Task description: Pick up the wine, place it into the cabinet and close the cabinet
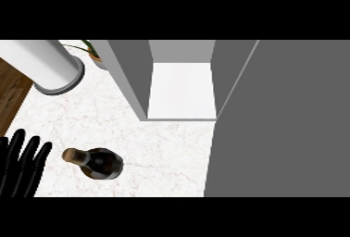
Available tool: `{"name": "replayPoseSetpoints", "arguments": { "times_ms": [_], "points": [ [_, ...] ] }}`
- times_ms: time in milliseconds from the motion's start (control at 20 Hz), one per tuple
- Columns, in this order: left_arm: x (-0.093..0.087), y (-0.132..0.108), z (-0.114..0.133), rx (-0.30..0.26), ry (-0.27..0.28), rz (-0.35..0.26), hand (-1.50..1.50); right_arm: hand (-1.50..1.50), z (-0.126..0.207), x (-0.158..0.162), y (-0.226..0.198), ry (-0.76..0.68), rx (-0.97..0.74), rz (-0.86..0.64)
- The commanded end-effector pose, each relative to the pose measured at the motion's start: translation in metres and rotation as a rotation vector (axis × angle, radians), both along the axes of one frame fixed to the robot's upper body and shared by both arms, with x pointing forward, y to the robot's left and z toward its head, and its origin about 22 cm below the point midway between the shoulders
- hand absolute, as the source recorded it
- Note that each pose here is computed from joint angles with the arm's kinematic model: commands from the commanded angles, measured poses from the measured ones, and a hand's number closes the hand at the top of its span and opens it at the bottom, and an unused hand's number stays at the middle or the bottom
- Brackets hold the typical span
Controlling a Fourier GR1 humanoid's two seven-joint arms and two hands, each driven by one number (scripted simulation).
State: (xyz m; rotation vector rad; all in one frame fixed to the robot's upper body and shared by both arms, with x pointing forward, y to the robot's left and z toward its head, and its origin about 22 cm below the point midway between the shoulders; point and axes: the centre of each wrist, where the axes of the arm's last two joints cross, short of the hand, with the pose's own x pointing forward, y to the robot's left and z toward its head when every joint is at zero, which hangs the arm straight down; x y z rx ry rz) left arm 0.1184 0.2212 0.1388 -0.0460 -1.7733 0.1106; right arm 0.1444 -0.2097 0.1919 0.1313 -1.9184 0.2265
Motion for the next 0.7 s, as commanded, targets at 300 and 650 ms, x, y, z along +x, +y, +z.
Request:
{"name": "replayPoseSetpoints", "arguments": {
  "times_ms": [300, 650],
  "points": [
    [0.006, 0.022, -0.037, -0.093, 0.064, -0.053, -1.5, -1.5, 0.016, -0.019, 0.002, -0.006, 0.037, 0.039],
    [0.03, 0.055, -0.058, -0.096, 0.075, -0.039, -1.5, -1.5, 0.023, -0.025, -0.009, -0.013, -0.007, 0.042]
  ]
}}
